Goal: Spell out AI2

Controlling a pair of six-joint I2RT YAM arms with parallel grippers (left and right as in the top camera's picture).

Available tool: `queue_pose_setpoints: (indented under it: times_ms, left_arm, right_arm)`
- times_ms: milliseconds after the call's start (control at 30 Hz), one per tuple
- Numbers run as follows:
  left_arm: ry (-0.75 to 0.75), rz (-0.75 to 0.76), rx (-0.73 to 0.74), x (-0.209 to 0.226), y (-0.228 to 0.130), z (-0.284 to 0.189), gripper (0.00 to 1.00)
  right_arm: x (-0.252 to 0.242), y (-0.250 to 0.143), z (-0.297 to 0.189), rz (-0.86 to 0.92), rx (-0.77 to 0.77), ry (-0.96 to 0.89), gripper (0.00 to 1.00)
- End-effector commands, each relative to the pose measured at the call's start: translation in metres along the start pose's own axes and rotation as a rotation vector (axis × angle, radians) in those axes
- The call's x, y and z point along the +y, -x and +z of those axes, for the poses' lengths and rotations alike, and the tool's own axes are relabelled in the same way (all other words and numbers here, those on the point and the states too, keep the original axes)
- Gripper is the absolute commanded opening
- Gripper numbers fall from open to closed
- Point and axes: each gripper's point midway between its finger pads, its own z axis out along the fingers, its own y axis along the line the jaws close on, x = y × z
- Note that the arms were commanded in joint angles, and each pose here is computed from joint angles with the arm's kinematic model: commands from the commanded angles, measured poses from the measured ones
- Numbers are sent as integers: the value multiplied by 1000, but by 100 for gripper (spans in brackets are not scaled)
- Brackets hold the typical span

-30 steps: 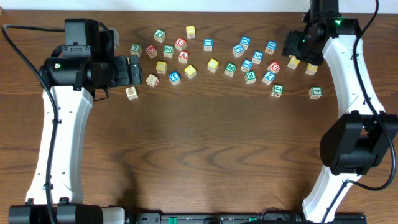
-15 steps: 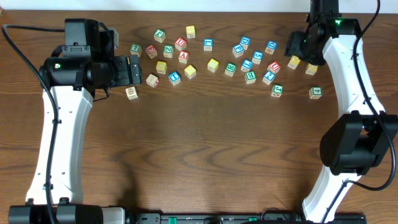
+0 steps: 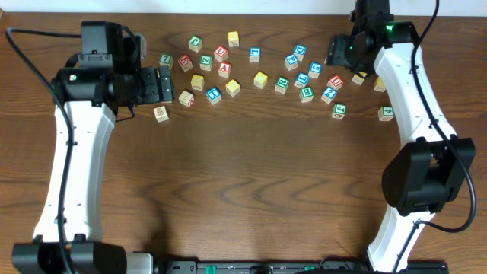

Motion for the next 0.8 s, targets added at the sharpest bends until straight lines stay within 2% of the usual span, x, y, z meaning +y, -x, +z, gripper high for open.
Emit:
queue_pose_setpoints:
  times_ms: [0, 133, 300, 467, 600, 767]
  left_arm:
    - [-9, 2, -26, -5, 16, 15, 96]
    - [-36, 47, -30, -27, 35, 36, 95]
    - [-46, 126, 46, -57, 68, 72, 94]
    - [-68, 166, 18, -83, 101, 95, 89]
    - [-68, 200, -2, -101, 108, 123, 89]
    - [-1, 248, 5, -114, 99, 167, 88]
  right_arm:
    - [8, 3, -1, -4, -9, 19, 72]
    - [5, 2, -1, -1, -1, 14, 72]
    - [1, -6, -1, 1, 33, 2, 74]
    - [-4, -16, -2, -19, 72, -15, 76]
    - [-5, -20, -2, -18, 88, -20, 76]
    - [-7, -26, -3, -19, 114, -28, 77]
